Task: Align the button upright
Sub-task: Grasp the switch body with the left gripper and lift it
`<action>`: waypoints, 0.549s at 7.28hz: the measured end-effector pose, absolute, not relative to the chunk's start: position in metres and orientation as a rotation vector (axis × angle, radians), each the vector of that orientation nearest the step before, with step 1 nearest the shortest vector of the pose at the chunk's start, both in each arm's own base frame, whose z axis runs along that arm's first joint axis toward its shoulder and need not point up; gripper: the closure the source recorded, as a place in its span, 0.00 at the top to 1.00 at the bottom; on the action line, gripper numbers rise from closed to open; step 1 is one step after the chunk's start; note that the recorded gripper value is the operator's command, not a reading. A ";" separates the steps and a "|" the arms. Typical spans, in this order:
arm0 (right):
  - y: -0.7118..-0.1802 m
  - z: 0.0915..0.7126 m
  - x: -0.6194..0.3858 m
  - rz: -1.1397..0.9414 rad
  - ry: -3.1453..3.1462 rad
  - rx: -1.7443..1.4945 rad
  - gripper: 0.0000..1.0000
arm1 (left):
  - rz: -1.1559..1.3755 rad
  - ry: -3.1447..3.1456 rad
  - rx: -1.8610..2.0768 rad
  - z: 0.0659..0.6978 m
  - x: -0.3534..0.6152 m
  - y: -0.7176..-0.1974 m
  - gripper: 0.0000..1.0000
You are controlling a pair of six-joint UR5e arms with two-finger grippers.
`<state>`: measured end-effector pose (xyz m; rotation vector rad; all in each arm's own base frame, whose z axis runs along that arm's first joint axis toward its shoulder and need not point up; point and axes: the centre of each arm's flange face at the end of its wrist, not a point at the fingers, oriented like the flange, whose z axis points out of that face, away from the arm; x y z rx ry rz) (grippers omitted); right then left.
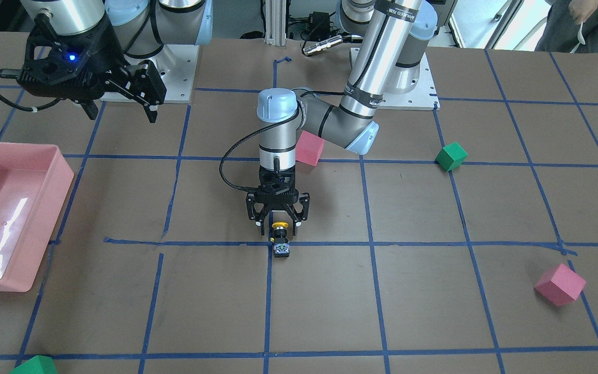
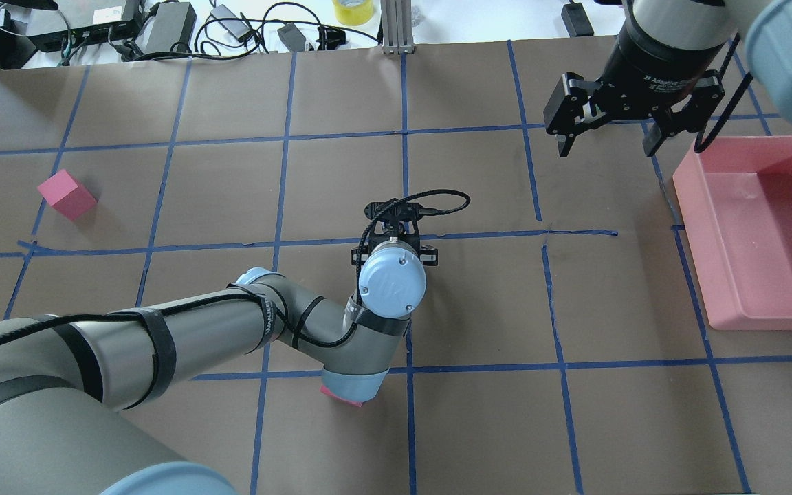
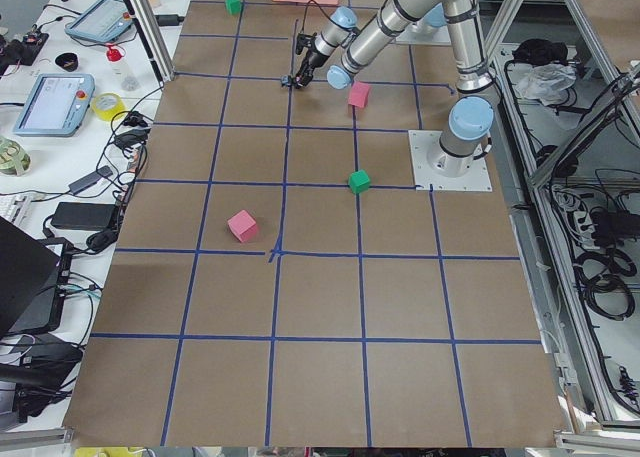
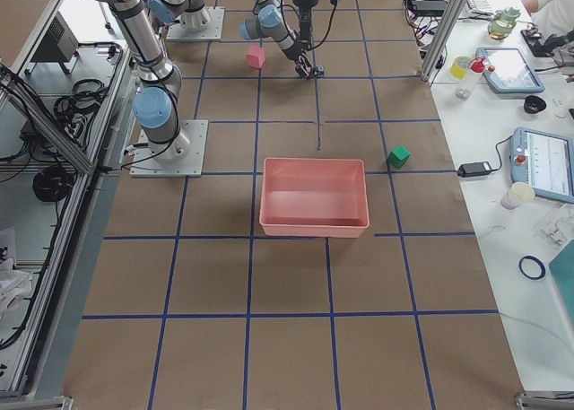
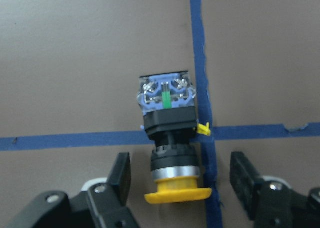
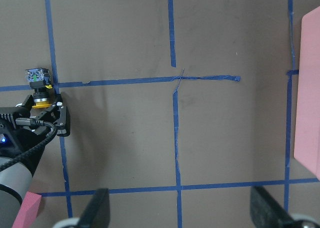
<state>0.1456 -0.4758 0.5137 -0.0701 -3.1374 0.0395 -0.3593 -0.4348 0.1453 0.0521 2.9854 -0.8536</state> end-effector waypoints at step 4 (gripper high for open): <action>-0.476 0.513 0.146 0.035 -3.138 -0.070 1.00 | -0.884 3.017 -0.025 0.173 -0.345 -0.451 0.00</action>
